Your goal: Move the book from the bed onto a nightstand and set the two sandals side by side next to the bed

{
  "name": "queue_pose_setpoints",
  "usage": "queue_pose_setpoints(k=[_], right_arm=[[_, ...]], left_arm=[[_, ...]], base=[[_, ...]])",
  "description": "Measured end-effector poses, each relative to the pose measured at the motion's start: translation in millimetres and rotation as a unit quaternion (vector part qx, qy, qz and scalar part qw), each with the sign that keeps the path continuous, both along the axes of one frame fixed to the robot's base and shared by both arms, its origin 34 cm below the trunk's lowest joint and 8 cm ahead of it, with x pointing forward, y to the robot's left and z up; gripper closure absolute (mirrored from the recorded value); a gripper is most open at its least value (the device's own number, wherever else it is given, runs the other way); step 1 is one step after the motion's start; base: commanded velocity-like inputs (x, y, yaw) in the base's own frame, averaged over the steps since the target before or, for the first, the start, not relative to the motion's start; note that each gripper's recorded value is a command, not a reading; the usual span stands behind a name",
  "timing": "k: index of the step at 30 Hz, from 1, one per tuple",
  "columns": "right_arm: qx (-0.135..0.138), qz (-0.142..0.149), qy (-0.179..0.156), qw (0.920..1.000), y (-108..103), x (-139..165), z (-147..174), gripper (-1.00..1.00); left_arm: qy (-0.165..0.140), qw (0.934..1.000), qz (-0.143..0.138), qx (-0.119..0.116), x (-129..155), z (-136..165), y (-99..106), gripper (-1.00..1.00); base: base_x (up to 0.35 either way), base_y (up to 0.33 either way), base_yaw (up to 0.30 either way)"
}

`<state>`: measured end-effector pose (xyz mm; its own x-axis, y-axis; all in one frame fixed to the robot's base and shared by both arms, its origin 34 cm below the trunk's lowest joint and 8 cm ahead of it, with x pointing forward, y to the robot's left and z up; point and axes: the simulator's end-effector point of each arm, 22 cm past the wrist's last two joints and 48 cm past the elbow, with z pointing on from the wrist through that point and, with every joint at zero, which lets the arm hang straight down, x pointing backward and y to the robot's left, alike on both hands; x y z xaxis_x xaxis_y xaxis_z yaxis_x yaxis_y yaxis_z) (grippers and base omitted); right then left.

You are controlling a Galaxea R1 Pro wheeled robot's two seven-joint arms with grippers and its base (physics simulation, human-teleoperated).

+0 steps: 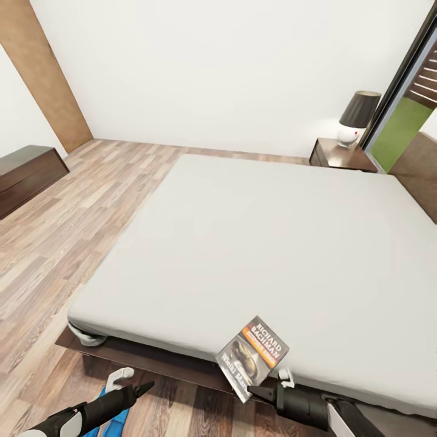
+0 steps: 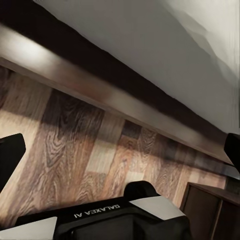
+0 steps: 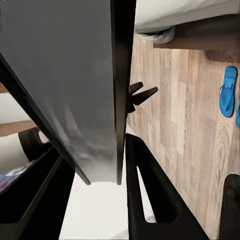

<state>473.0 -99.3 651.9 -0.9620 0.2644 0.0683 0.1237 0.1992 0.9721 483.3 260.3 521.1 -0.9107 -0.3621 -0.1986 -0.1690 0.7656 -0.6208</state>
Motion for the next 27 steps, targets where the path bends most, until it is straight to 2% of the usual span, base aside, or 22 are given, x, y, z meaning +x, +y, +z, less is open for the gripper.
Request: queue_pose_setpoints(k=[4, 8, 18, 25, 27], right_arm=[[-0.017, 0.032, 0.003, 0.9993, 2, -15, -2, 1.0], [-0.022, 0.044, 0.003, 0.9988, 2, -20, 2, 1.0], [-0.021, 0.044, 0.002, 0.9988, 1, -21, 17, 1.0], [-0.031, 0.04, -0.019, 0.9986, -1, -22, 22, 1.0], [-0.036, 0.038, -0.014, 0.9985, -3, -29, 20, 1.0]], left_arm=[[0.0, 1.0, 0.0, 0.0, 0, 6, 1, -1.0], [0.001, 1.0, 0.0, 0.0, -1, 12, 0, -1.0], [0.001, 1.0, 0.0, -0.003, -2, 26, -5, -1.0], [0.001, 1.0, 0.0, -0.004, -2, 36, -5, -1.0], [0.001, 1.0, 0.0, -0.004, -3, 38, -5, -1.0]], base=[[0.0, 0.0, 0.0], [0.0, 0.0, 0.0], [0.0, 0.0, 0.0], [0.0, 0.0, 0.0], [0.0, 0.0, 0.0]])
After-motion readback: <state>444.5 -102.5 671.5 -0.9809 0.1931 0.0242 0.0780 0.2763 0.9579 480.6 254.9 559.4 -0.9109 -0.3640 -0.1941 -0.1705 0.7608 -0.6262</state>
